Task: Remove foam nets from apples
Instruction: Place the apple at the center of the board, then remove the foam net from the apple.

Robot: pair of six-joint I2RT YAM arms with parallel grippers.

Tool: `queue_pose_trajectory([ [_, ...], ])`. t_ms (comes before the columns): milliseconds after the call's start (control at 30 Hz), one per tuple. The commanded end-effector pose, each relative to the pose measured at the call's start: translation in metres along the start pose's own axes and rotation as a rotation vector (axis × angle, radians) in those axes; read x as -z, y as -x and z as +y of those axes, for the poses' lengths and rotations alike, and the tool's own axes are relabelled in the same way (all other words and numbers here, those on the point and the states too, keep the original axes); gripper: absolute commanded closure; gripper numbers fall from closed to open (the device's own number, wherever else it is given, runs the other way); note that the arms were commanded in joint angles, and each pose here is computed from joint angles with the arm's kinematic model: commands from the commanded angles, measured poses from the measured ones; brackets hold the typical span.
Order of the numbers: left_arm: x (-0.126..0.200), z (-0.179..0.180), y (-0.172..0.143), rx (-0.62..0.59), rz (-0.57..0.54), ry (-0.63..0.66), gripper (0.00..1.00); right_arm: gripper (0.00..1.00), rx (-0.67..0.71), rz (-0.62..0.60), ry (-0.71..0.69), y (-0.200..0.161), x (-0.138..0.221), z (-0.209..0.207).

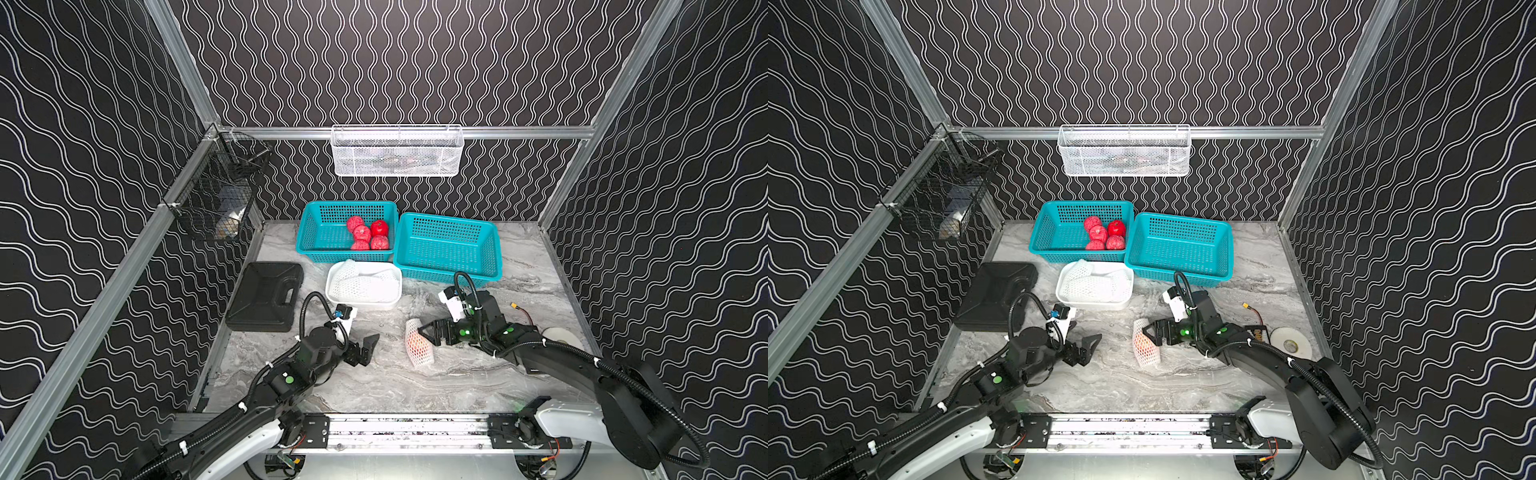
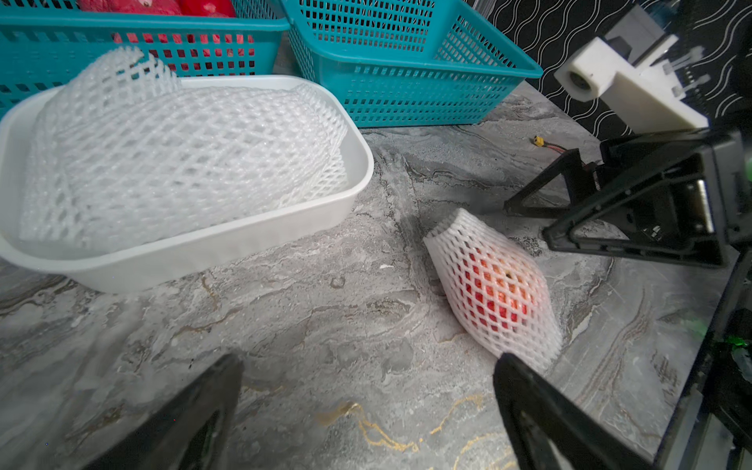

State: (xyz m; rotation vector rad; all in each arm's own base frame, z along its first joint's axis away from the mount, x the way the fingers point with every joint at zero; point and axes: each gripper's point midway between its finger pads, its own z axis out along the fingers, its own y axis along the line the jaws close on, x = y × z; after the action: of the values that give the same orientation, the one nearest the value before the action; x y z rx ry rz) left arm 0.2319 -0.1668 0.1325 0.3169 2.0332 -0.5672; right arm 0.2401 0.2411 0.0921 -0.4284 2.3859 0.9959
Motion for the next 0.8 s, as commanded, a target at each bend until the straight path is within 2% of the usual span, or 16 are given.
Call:
queue_pose_trajectory([
  [0,0.001,-0.004,0.003,0.007,-0.003,-0.018,0.01,0.0,-0.032,-0.01,0.095,-0.008,0.005,0.014],
  [133,0.0,-0.005,0.003,0.002,0.001,-0.025,0.01,0.0,-0.042,-0.015,0.072,-0.029,0.009,0.01],
  [267,-0.001,-0.006,0.004,0.0,-0.003,-0.029,0.01,0.0,-0.033,0.053,0.059,-0.052,0.002,0.014],
  [567,-0.003,-0.009,0.005,0.007,-0.006,-0.047,0.01,0.0,-0.022,0.156,-0.042,-0.067,-0.022,0.008],
  [667,-0.002,-0.008,0.005,0.004,-0.004,-0.04,0.01,0.12,-0.025,0.156,-0.076,-0.067,-0.025,0.004],
  [767,-0.001,-0.007,0.005,0.002,-0.008,-0.035,0.0,0.36,-0.035,0.139,-0.097,-0.062,-0.023,0.002],
])
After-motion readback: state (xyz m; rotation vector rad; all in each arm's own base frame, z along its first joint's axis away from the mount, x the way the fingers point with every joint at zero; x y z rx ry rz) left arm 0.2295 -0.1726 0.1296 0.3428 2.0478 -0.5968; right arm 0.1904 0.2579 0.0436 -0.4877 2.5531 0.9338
